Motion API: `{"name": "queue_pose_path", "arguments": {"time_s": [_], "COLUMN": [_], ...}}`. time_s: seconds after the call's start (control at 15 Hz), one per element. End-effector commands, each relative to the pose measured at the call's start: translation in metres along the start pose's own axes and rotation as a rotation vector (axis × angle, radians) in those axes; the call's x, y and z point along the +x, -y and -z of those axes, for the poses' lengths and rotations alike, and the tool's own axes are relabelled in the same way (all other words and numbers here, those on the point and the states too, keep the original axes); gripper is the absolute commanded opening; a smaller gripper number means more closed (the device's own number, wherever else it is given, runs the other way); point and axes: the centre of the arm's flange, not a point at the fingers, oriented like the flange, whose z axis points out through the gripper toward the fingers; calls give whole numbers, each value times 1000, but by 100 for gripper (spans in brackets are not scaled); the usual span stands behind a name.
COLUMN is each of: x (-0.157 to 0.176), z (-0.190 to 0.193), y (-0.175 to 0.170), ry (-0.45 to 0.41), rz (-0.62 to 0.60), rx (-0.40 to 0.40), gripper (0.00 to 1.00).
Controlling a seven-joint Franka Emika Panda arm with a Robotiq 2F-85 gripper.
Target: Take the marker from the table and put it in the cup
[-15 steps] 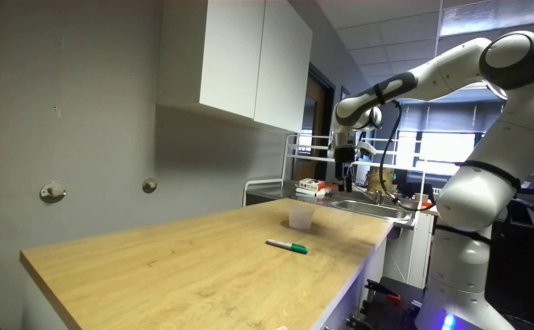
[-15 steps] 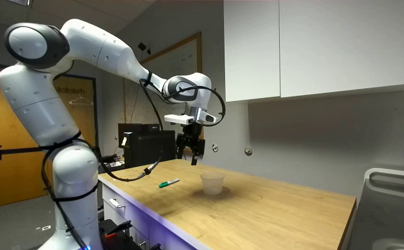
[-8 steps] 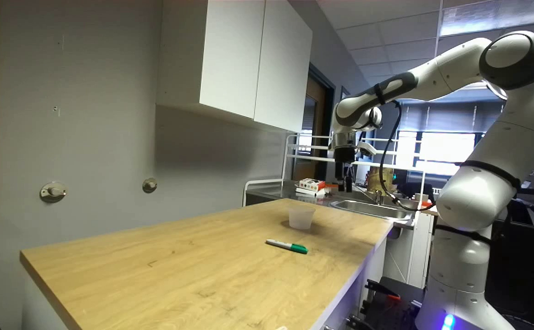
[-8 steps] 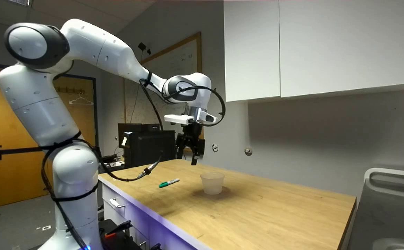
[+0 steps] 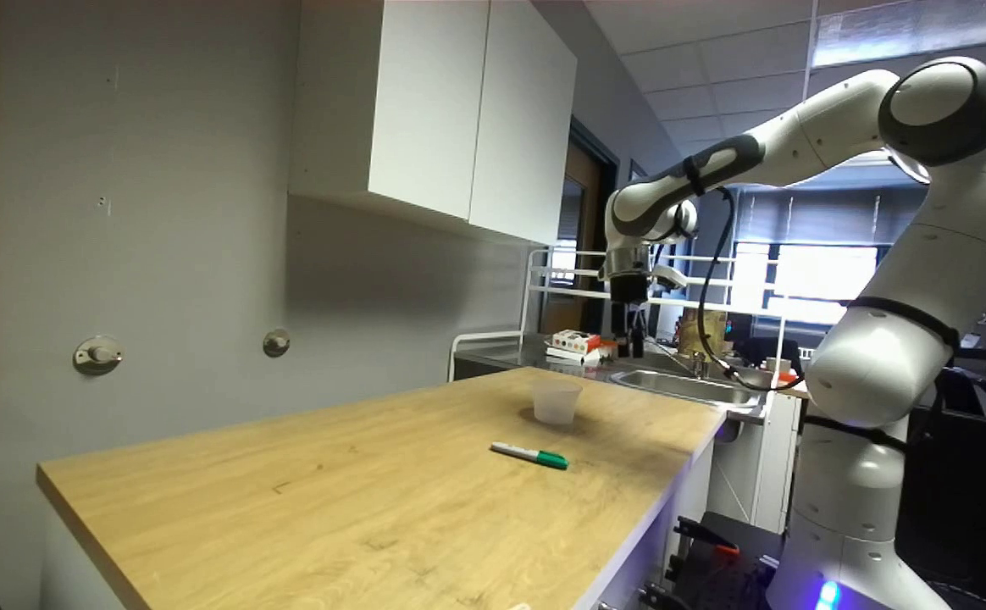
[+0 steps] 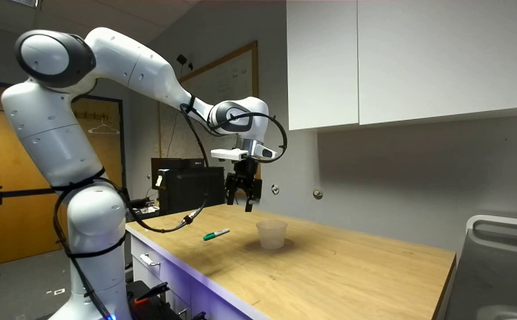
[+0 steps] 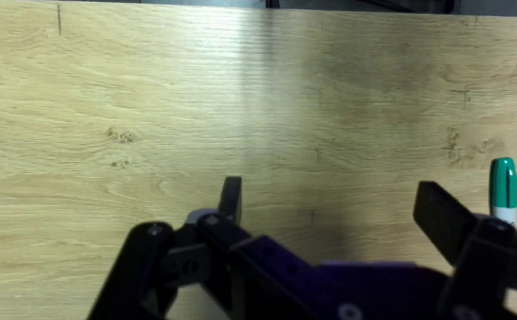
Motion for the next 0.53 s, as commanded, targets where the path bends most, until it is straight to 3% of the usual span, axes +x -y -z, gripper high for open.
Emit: {"name": "queue_pose_path", "arguments": {"time_s": [0.0, 0.47], "x": [27, 72], "z": [2, 8], "y": [32, 120], "ry": [-6, -115], "rz": [-13, -3], "rx": [-68, -139], "gripper": [100, 100]}}
